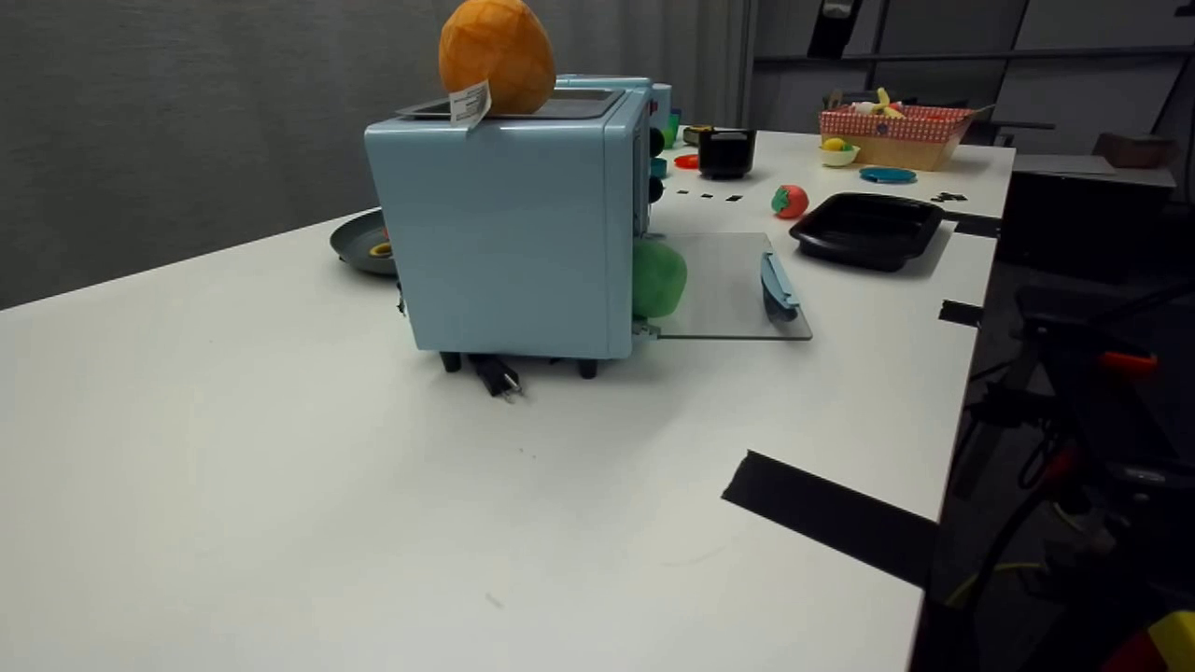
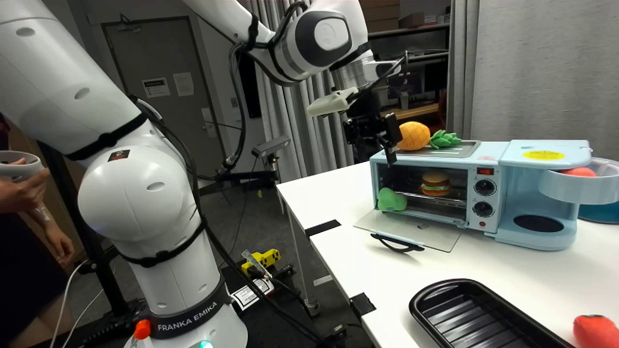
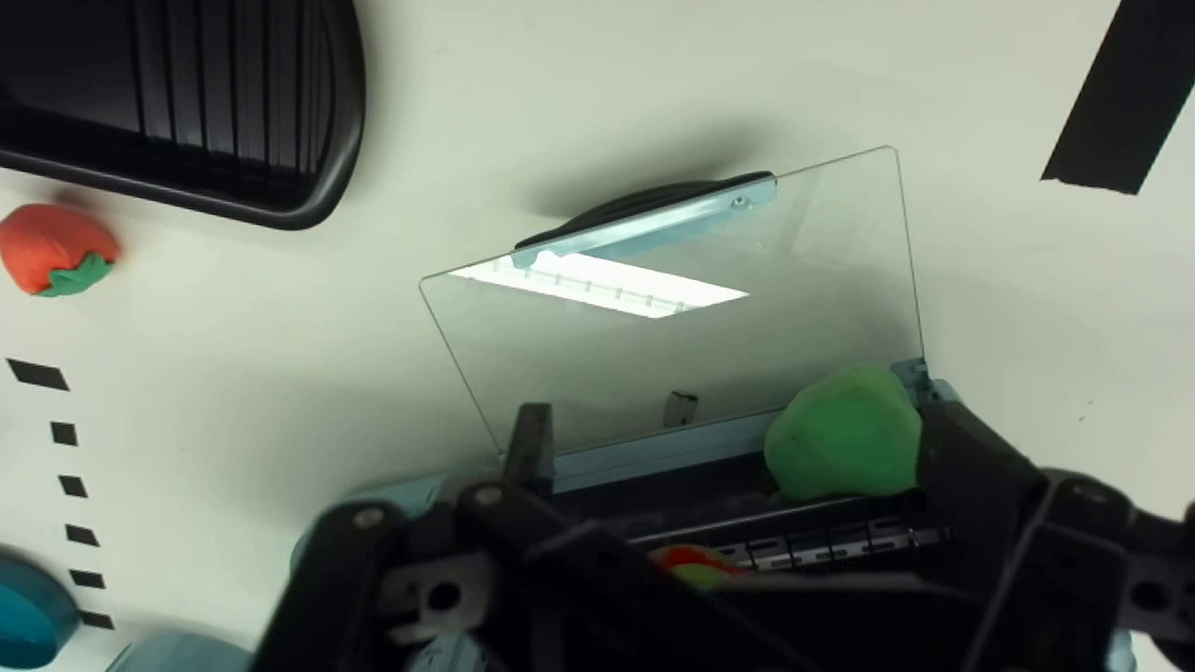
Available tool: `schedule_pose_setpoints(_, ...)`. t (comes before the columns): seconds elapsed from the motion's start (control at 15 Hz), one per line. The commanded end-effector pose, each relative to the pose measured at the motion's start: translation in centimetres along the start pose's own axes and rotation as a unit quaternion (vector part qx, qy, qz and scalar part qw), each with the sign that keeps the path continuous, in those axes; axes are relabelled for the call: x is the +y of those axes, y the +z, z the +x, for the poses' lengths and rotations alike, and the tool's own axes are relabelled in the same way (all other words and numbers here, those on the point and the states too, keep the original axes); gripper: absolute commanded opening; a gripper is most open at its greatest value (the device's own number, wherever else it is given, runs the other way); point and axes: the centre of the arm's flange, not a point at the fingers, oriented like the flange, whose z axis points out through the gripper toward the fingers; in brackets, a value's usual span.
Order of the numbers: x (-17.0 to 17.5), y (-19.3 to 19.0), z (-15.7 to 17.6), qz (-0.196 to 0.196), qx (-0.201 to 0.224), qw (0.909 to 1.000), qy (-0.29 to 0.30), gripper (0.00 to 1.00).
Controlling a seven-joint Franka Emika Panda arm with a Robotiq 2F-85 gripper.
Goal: Remove the toy burger from the breakfast station oven, close the breakfast station oven door
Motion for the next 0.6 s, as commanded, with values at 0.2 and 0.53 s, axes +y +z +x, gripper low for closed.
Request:
schedule_pose_setpoints(0.2,0.8,4.3,2.1,0.025,0.044,0.9987,-0.009,1.0)
schedule_pose_setpoints(0.53,1.5,7.5,2.7,0.032,0.085,0.9949,-0.045,1.0)
